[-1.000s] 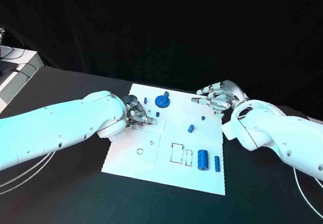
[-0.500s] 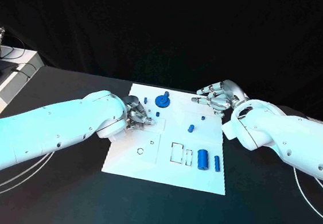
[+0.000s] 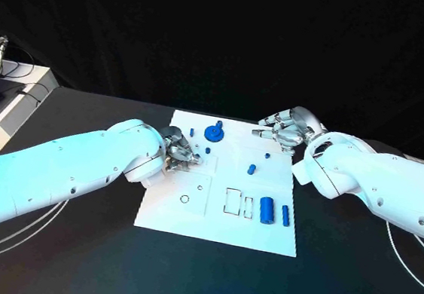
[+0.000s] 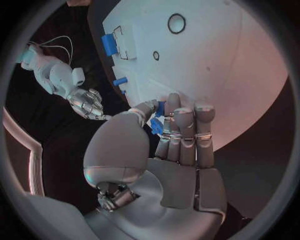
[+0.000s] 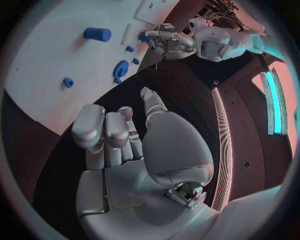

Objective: Assemble the parts on the task board

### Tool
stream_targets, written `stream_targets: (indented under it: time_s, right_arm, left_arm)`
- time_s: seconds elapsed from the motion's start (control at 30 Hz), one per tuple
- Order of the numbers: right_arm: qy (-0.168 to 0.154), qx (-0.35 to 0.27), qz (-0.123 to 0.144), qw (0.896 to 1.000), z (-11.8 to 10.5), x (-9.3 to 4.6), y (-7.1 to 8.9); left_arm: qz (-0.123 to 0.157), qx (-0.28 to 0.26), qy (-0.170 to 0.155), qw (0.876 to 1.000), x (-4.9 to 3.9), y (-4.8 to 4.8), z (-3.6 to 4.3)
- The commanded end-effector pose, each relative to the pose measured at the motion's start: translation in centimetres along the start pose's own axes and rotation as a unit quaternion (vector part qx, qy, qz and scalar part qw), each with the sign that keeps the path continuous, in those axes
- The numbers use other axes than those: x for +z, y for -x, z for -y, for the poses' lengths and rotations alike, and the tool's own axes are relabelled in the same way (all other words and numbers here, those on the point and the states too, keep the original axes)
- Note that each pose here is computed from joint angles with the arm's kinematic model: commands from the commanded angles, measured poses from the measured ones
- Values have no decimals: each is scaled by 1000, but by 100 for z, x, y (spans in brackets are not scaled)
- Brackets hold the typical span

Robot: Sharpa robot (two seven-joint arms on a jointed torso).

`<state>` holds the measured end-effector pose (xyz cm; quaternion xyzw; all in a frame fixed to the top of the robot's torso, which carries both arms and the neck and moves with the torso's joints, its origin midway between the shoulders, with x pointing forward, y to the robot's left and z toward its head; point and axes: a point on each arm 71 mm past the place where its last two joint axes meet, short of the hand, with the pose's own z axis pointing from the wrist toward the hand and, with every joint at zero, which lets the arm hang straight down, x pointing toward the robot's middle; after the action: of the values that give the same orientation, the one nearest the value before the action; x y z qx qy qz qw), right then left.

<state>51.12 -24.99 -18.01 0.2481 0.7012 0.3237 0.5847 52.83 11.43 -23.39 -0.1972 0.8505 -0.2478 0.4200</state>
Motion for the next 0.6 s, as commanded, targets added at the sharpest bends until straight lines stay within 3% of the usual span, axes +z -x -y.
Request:
stream_targets:
  time_s: [0.03, 0.43, 0.6]
  right_arm:
    - [3, -4, -9, 1000, 0, -1, -15]
    - [1, -5, -10, 1000, 17, -5, -22]
    - [10, -6, -9, 1000, 1, -11, -28]
  left_arm:
    - [-17, -7, -2, 1000, -2, -49, -5]
    - [-25, -11, -6, 1000, -36, 22, -14]
    - [-42, -23, -19, 999, -90, 101, 3]
